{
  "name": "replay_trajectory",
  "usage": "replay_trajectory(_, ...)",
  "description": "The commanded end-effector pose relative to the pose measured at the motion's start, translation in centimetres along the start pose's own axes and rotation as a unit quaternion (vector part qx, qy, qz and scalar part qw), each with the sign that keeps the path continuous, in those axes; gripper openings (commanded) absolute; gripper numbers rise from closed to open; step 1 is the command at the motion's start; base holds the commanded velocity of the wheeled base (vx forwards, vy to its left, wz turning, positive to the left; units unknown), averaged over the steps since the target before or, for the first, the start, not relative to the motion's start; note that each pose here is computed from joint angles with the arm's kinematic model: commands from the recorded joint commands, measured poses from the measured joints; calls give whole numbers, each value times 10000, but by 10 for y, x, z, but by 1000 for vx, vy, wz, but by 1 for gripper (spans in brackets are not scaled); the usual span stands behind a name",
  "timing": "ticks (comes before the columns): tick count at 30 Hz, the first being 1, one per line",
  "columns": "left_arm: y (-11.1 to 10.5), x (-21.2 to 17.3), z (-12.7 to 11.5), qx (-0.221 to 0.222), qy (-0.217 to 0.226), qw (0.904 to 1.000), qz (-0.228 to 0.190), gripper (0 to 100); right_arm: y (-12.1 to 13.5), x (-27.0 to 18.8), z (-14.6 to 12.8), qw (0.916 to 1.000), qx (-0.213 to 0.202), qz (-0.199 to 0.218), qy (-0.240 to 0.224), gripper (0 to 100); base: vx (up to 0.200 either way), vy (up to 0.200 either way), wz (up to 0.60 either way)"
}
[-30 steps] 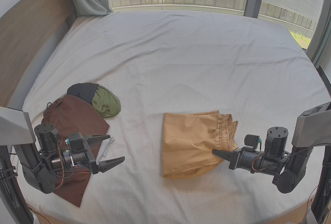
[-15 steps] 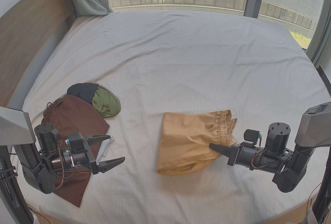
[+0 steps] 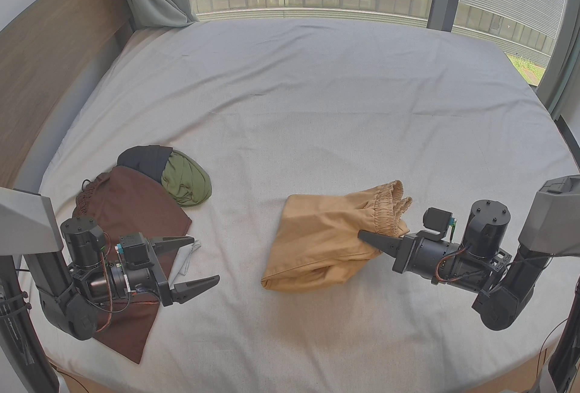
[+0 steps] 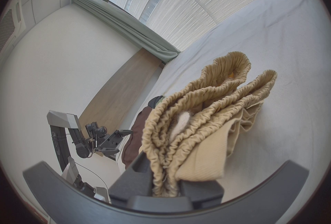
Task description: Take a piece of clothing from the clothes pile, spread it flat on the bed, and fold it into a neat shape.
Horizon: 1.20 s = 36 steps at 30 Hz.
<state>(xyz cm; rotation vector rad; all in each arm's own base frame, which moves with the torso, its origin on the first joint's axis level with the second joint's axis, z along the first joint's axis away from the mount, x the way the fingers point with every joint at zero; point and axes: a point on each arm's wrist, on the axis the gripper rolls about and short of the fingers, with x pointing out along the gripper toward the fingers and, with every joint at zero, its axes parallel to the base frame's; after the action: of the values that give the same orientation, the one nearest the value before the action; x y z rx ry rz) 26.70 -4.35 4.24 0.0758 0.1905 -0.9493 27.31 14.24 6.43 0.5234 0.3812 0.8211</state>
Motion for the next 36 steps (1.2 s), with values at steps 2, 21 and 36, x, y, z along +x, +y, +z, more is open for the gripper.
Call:
replay_trajectory(2, -1, 0, 0, -14, 6, 10000, -9, 100, 6, 10, 11, 9996, -9, 198, -218, 0, 0, 0, 0)
replay_trajectory(21, 0, 0, -1, -29, 14, 10000, 12, 100, 8, 49, 58, 9931, 140, 707, -925, 0, 0, 0, 0)
replay_trajectory(36, -1, 0, -2, -35, 28, 10000, -13, 100, 21, 79, 106, 9891, -31, 986, -1090, 0, 0, 0, 0)
